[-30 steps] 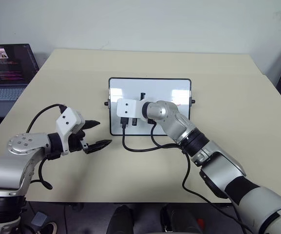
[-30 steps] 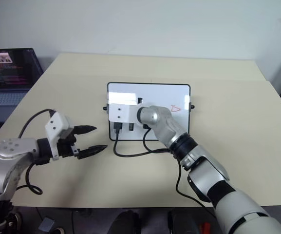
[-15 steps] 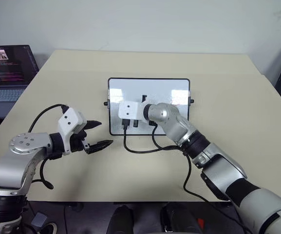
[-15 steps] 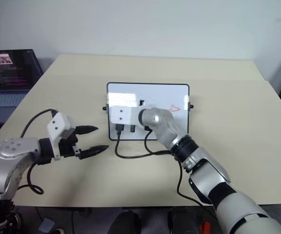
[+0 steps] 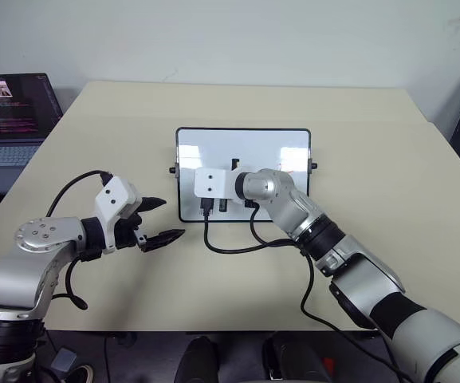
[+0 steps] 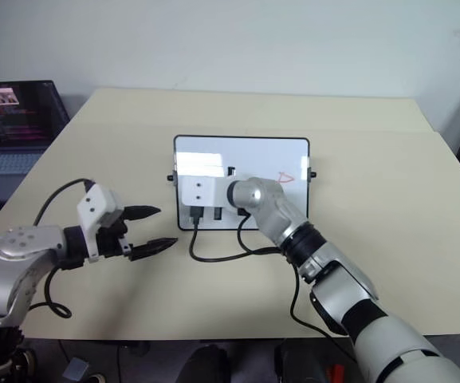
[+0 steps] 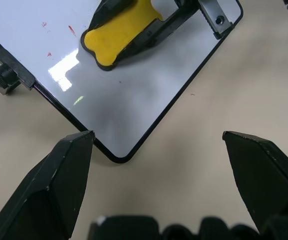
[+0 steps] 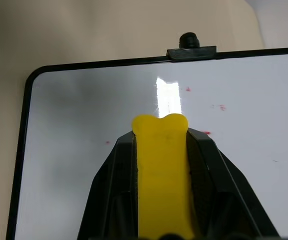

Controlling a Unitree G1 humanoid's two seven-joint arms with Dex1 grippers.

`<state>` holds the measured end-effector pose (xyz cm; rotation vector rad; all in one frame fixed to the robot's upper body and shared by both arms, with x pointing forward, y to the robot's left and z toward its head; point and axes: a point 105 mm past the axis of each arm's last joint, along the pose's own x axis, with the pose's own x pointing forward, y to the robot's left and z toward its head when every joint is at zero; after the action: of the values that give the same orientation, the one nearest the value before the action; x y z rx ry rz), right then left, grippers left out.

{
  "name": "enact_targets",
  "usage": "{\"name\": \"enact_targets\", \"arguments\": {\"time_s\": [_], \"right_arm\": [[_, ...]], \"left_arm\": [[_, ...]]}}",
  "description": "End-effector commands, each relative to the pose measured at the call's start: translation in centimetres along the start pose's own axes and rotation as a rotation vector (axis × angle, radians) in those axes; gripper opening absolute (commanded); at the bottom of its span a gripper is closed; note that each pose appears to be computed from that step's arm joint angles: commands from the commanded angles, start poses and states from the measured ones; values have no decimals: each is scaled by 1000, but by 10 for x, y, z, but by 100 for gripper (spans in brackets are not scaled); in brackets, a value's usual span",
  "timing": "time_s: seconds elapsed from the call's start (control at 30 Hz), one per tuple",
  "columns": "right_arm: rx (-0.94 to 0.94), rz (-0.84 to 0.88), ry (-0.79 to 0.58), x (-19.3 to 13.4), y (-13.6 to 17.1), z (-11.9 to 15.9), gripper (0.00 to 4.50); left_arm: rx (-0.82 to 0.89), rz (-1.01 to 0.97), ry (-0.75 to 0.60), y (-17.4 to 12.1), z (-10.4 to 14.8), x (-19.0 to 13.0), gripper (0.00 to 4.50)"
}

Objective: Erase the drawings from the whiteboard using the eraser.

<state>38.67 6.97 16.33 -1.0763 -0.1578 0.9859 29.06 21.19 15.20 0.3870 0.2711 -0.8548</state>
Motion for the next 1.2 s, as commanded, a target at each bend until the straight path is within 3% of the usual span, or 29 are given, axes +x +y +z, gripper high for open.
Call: {"name": "enact_targets", "arguments": {"time_s": [0.03,0.43,0.63,0.77,0.9,1.2], "right_arm": [[-1,-139,0,-5,-30,1,100],[12,76,33,-4,9,-9,100],[165,-61,-123,-12,-21,21,100],[407,-38,-292,-41,-22,41,100],[527,-39,-358,-71,-17,49,100],[614,-80,-210,-131,21,8,99]], "left_arm": [[45,-1,-31,2,12,-2,450],[49,-4,-33,3,12,-2,450],[53,-11,-44,4,14,1,450],[63,-24,-69,7,19,6,450],[72,-48,-92,6,22,11,450],[89,-88,-166,6,37,16,450]]}}
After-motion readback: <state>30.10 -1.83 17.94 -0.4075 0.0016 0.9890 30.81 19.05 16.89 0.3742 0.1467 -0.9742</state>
